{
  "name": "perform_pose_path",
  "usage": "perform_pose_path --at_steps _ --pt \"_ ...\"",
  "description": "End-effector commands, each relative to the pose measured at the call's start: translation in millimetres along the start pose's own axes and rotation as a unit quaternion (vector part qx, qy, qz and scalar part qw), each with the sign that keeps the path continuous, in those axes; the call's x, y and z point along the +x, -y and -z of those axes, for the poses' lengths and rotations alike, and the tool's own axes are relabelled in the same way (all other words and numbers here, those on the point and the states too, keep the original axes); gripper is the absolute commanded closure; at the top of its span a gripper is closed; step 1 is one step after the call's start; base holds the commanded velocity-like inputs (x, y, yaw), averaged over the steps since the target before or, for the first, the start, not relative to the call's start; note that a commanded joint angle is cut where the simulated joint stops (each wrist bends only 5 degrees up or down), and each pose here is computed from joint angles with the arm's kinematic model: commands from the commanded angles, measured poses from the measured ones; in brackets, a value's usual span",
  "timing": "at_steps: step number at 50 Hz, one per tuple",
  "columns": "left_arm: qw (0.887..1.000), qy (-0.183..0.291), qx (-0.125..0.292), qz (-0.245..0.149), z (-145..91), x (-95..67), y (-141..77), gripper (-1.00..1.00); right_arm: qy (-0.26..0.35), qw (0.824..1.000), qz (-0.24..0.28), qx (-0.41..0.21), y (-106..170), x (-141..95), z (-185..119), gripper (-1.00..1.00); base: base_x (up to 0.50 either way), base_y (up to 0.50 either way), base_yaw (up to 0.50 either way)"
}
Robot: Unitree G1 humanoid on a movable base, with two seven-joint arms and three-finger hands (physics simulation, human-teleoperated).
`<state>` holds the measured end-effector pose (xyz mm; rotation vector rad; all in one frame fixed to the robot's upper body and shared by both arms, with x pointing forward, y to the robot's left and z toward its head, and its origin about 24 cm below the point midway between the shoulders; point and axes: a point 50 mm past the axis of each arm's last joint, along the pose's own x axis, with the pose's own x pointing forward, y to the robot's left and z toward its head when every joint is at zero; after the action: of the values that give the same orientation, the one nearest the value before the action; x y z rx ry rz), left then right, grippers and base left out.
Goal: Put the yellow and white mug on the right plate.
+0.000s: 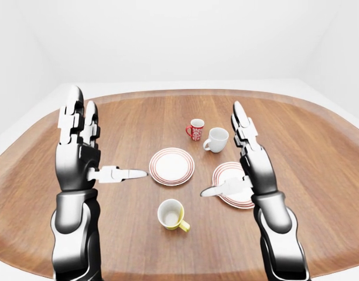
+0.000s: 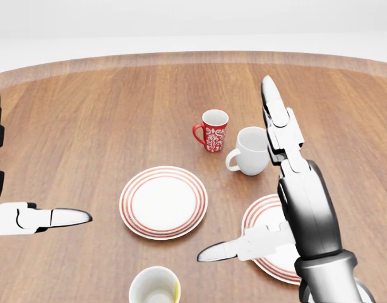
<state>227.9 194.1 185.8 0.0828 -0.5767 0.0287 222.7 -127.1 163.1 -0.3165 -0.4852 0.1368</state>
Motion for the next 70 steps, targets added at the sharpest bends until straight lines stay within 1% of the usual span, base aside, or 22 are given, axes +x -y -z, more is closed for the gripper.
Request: perform_pose_path --at_steps 1,4,17,27,32,35,44,53,61,64,70 --pt "1.000 0.001 0.004 -0.003 0.3 2.3 -3.9 -1.00 0.001 0.999 -0.022 -0.032 -8.8 -2.4 -4.4 -1.00 0.00 0.00 0.00" --pt "1.000 0.008 0.004 -0.004 -3.0 3.0 -5.1 -1.00 0.001 0.999 -0.026 -0.040 -11.4 -3.5 -5.3 -1.00 0.00 0.00 0.00" --pt "1.000 0.010 0.005 -0.008 -3.8 3.7 -7.2 -1.00 0.006 0.995 -0.056 -0.077 -22.9 -8.1 -12.2 -1.00 0.00 0.00 0.00" --pt "1.000 0.009 0.005 -0.009 -3.0 4.5 -8.5 -1.00 -0.001 0.991 -0.085 -0.102 -37.3 -15.6 -13.6 -1.00 0.00 0.00 0.00" --pt "1.000 0.017 0.005 -0.010 -6.4 4.5 -8.3 -1.00 -0.009 0.989 -0.095 -0.108 -42.4 -18.6 -10.9 -1.00 0.00 0.00 0.00" --pt "1.000 0.010 0.005 -0.010 -3.2 4.8 -8.9 -1.00 -0.014 0.988 -0.104 -0.114 -46.5 -21.0 -9.5 -1.00 0.00 0.00 0.00" --pt "1.000 0.010 0.005 -0.011 -2.9 5.5 -9.7 -1.00 -0.046 0.985 -0.117 -0.116 -56.0 -26.0 5.4 -1.00 0.00 0.00 0.00" --pt "1.000 0.016 0.005 -0.013 -5.5 6.0 -10.6 -1.00 -0.065 0.982 -0.133 -0.117 -65.5 -31.8 13.3 -1.00 0.00 0.00 0.00" --pt "1.000 0.018 0.005 -0.013 -6.4 6.2 -10.8 -1.00 -0.089 0.979 -0.139 -0.116 -71.7 -37.6 24.9 -1.00 0.00 0.00 0.00" --pt "1.000 0.019 0.005 -0.014 -7.0 6.1 -11.2 -1.00 -0.107 0.978 -0.138 -0.113 -73.6 -38.8 34.3 -1.00 0.00 0.00 0.00" --pt "1.000 0.020 0.006 -0.014 -7.4 6.1 -11.6 -1.00 -0.119 0.976 -0.142 -0.116 -78.3 -42.0 39.9 -1.00 0.00 0.00 0.00"
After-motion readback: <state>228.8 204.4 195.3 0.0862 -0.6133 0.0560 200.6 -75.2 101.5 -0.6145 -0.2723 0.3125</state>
